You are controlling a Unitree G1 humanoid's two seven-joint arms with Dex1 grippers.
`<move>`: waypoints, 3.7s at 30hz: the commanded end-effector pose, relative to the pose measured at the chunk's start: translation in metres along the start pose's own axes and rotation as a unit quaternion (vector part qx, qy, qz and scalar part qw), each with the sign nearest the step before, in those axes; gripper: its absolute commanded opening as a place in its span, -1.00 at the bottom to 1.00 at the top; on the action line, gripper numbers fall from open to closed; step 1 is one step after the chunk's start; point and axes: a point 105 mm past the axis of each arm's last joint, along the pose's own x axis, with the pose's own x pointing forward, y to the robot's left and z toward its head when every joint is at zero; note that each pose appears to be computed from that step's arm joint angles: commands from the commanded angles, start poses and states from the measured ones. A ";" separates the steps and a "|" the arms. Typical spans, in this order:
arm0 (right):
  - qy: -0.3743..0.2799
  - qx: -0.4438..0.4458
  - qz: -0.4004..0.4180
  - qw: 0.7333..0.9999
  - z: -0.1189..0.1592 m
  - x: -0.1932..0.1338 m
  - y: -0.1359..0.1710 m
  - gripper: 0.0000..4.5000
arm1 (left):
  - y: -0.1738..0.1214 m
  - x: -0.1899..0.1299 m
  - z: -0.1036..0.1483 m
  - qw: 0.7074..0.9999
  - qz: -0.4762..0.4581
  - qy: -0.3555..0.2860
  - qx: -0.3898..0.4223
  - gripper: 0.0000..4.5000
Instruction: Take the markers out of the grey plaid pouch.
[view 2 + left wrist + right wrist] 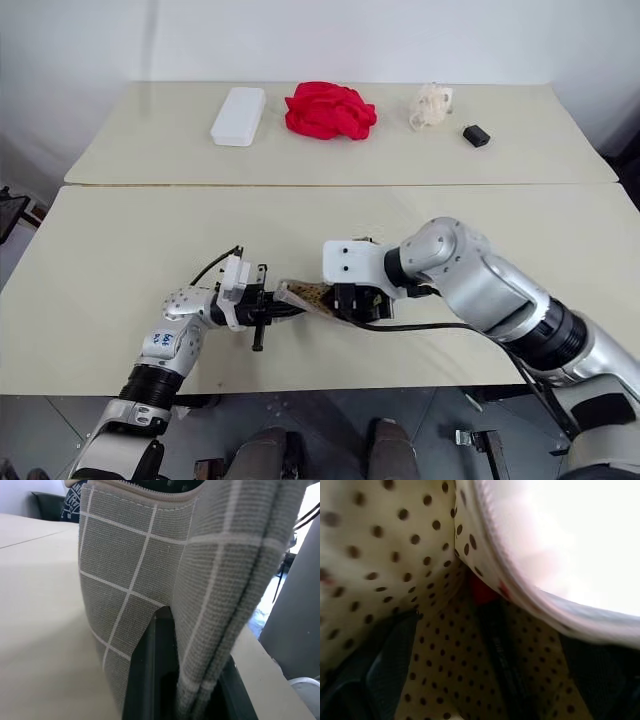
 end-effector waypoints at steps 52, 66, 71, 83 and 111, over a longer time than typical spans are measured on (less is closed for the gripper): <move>0.042 0.168 0.097 0.980 -0.022 -0.012 0.007 0.99 | 0.013 -0.006 0.015 0.994 0.018 -0.023 0.103 -1.00; 0.099 0.089 0.034 0.991 -0.028 0.027 -0.006 0.99 | 0.007 -0.012 -0.001 0.997 0.023 -0.014 0.078 -1.00; 0.089 0.058 -0.014 0.994 -0.021 0.037 -0.021 0.99 | 0.000 -0.012 -0.005 0.998 0.004 -0.007 0.056 -1.00; 0.064 0.120 -0.008 0.991 -0.025 0.053 -0.007 0.27 | -0.003 -0.010 -0.003 0.999 -0.004 -0.006 0.049 -1.00; -0.227 0.029 -0.032 0.973 0.019 -0.032 -0.020 -0.73 | -0.010 -0.035 -0.004 0.997 0.047 0.018 0.064 -1.00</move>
